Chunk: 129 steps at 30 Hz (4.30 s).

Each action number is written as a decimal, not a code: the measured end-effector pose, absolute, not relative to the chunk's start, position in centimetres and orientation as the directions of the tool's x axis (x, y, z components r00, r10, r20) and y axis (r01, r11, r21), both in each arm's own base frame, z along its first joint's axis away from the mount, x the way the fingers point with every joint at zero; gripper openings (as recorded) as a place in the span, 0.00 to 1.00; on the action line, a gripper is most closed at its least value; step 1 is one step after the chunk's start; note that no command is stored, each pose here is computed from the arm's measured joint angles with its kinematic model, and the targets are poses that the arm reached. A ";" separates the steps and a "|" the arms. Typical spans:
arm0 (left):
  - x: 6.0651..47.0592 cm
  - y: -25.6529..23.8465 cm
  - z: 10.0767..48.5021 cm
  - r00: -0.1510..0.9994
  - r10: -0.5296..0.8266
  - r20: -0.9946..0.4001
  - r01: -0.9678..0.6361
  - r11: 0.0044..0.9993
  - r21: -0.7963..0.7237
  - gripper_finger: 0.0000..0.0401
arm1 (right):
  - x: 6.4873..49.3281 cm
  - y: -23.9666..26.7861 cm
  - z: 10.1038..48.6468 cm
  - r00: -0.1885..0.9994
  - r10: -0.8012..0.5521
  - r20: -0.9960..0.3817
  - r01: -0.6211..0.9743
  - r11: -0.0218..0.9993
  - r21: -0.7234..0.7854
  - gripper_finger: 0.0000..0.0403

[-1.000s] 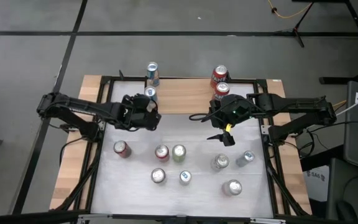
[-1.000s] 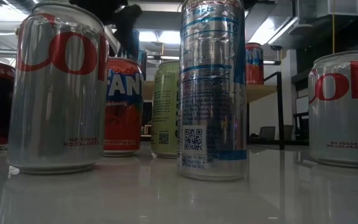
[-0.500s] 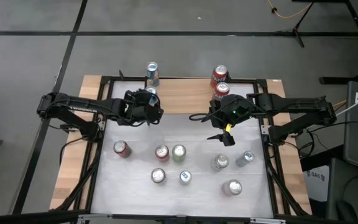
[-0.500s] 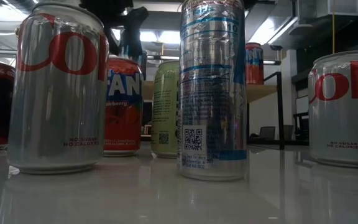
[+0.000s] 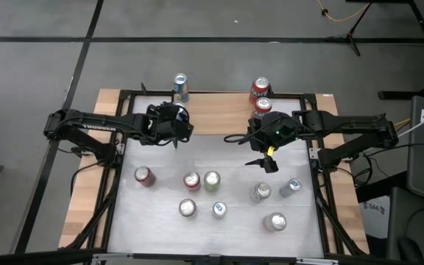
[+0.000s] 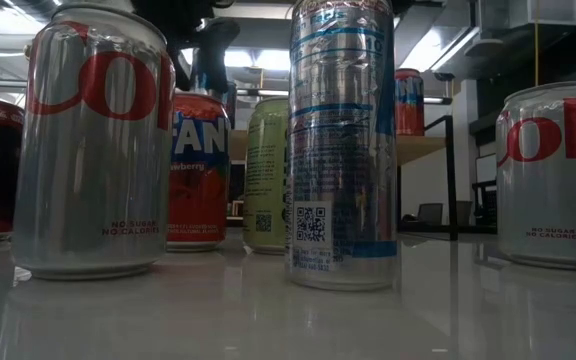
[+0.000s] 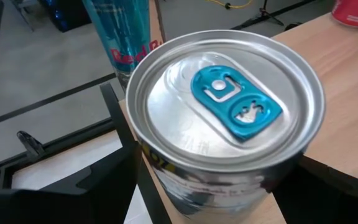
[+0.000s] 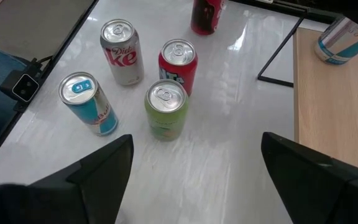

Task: Sort soda cans
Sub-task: Put the bottom left blue soda can on the shelf aligned with the blue soda can

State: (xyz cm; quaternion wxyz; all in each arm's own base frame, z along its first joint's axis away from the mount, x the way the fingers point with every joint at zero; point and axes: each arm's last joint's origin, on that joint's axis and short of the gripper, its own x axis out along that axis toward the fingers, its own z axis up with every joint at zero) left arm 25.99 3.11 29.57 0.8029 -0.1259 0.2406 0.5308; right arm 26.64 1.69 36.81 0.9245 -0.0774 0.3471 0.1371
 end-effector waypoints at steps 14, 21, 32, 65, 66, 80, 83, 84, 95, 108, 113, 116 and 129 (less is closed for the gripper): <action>26.1 4.0 29.6 0.343 0.748 -0.568 -0.856 0.498 0.139 0.58 | 26.6 1.7 36.8 0.722 0.200 -0.663 -0.308 0.950 -0.048 0.85; 26.6 5.4 29.9 0.399 0.708 -0.582 -0.783 0.594 0.184 0.51 | 26.6 1.7 36.8 0.722 0.200 -0.663 -0.307 0.950 -0.048 0.85; 25.6 7.6 30.7 0.470 0.619 -0.630 -0.687 0.704 0.179 0.51 | 26.6 1.7 36.8 0.722 0.200 -0.663 -0.308 0.950 -0.048 0.85; 20.8 11.6 29.0 0.704 0.530 -0.472 -0.536 0.833 0.136 0.53 | 26.7 1.7 36.9 0.728 0.201 -0.655 -0.307 0.950 -0.050 0.85; 20.7 11.7 28.9 0.700 0.533 -0.475 -0.539 0.831 0.137 0.54 | 26.7 1.7 36.9 0.728 0.200 -0.655 -0.307 0.950 -0.050 0.85; 20.6 11.7 28.9 0.695 0.534 -0.481 -0.542 0.829 0.136 0.67 | 26.7 1.7 36.9 0.728 0.201 -0.656 -0.307 0.950 -0.050 0.85; 20.6 11.7 28.9 0.695 0.534 -0.481 -0.543 0.829 0.136 0.67 | 26.7 1.7 36.9 0.728 0.200 -0.656 -0.307 0.950 -0.050 0.85; 20.6 11.7 28.9 0.695 0.535 -0.481 -0.544 0.828 0.137 0.67 | 26.7 1.7 36.9 0.728 0.200 -0.656 -0.307 0.950 -0.050 0.85; 20.6 11.7 28.9 0.694 0.537 -0.480 -0.545 0.827 0.137 0.68 | 26.7 1.7 36.9 0.728 0.201 -0.656 -0.307 0.950 -0.050 0.85; 20.6 11.7 28.9 0.690 0.543 -0.479 -0.551 0.823 0.140 0.68 | 26.7 1.7 36.9 0.728 0.200 -0.656 -0.307 0.950 -0.050 0.85; 20.6 11.7 28.9 0.690 0.543 -0.479 -0.551 0.823 0.139 0.68 | 26.7 1.7 36.9 0.728 0.200 -0.656 -0.307 0.950 -0.050 0.85; 20.7 11.7 28.9 0.695 0.537 -0.479 -0.546 0.827 0.135 0.68 | 26.7 1.7 36.9 0.728 0.200 -0.656 -0.307 0.950 -0.050 0.85; 20.7 11.7 28.9 0.697 0.535 -0.477 -0.555 0.824 0.112 0.70 | 26.7 1.7 36.9 0.727 0.200 -0.656 -0.307 0.950 -0.050 0.85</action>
